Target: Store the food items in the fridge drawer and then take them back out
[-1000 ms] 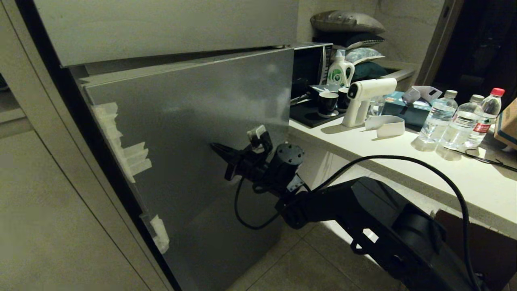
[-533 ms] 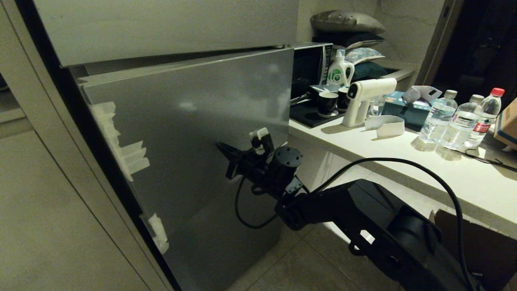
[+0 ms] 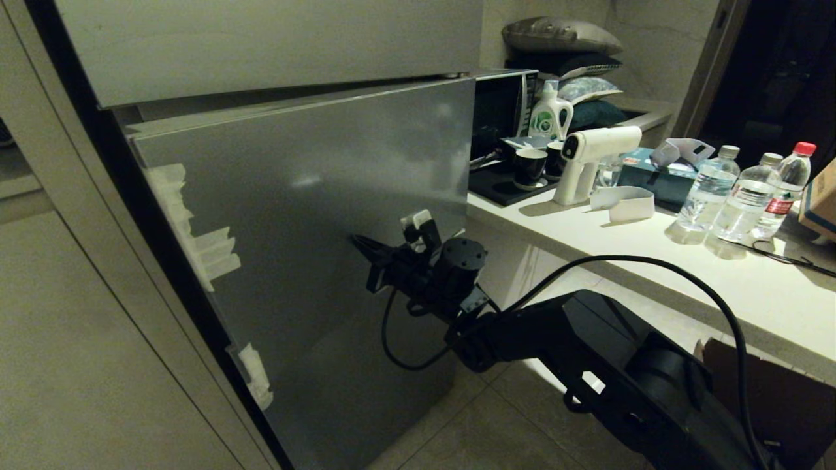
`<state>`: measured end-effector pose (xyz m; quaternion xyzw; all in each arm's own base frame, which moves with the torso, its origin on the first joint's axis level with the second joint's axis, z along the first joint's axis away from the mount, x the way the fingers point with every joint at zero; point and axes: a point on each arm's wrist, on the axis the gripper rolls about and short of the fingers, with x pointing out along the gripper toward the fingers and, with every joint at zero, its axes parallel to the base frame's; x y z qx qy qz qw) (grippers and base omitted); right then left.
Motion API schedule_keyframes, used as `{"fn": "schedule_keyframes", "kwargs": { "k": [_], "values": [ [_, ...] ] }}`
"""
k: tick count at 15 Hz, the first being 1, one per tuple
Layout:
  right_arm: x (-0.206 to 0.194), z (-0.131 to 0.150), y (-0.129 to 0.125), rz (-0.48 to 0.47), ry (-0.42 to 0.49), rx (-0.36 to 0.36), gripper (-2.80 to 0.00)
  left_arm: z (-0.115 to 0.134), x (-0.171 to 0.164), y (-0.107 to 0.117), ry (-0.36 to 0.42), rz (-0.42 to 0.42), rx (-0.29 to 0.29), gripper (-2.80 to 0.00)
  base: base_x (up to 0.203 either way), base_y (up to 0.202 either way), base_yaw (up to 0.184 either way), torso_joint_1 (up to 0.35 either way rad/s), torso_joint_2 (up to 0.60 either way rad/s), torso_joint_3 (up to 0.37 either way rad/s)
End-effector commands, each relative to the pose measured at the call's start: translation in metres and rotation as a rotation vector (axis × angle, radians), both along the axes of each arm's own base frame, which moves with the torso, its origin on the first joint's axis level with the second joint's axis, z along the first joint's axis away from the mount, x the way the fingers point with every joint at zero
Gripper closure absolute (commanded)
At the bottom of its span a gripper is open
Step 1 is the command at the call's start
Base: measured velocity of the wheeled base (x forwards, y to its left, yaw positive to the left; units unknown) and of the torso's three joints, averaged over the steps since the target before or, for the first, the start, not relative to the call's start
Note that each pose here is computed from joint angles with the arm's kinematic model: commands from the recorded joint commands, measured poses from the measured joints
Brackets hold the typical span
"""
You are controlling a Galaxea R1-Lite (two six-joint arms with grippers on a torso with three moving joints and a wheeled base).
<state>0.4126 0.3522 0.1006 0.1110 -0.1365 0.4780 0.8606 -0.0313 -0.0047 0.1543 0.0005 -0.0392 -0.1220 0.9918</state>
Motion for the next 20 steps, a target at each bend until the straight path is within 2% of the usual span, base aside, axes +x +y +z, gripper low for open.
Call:
{"fn": "schedule_keyframes", "kwargs": {
  "k": [1,3,6,8,9,11,13,15,18,20],
  "values": [
    [0.0,0.0,0.0,0.001,0.003,-0.005,0.0,0.029,0.043,-0.003,0.192,-0.133,-0.01,0.0,0.0,0.0,0.0,0.0,0.0,0.0],
    [0.0,0.001,0.0,-0.003,-0.007,-0.016,0.0,0.04,0.079,-0.007,0.284,-0.24,-0.026,0.0,0.0,0.0,0.0,0.0,0.0,0.0],
    [0.001,-0.002,0.0,-0.005,0.002,-0.025,0.0,0.05,0.13,-0.018,0.337,-0.381,-0.026,0.0,0.0,0.0,0.0,0.0,0.0,0.0],
    [0.001,-0.003,0.0,-0.005,0.01,-0.032,0.0,0.052,0.158,-0.033,0.364,-0.437,-0.011,0.0,0.0,0.0,0.0,0.0,0.0,0.0],
    [0.001,-0.002,0.0,-0.006,0.009,-0.031,0.0,0.051,0.171,-0.041,0.369,-0.433,0.0,0.0,0.0,0.0,0.0,0.0,0.0,0.0],
    [0.002,-0.002,-0.001,-0.009,0.009,-0.033,0.0,0.048,0.198,-0.052,0.328,-0.354,0.013,0.0,0.0,0.0,0.0,0.0,0.0,0.0],
    [0.002,-0.003,-0.001,-0.015,-0.006,-0.043,0.0,0.046,0.224,-0.056,0.243,-0.132,0.01,0.0,0.0,0.0,0.0,0.0,0.0,0.0],
    [0.002,-0.002,-0.001,-0.014,-0.01,-0.042,0.0,0.044,0.246,-0.059,0.178,0.024,-0.012,0.0,0.0,0.0,0.0,0.0,0.0,0.0],
    [0.001,-0.001,-0.001,-0.047,-0.042,-0.054,0.0,0.046,0.271,-0.05,0.068,0.163,-0.052,0.0,0.0,0.0,0.0,0.0,0.0,0.0],
    [-0.001,0.001,-0.002,-0.059,-0.054,-0.045,0.0,0.051,0.276,-0.046,-0.001,0.192,-0.072,0.0,0.0,0.0,0.0,0.0,0.0,0.0]
  ]
}}
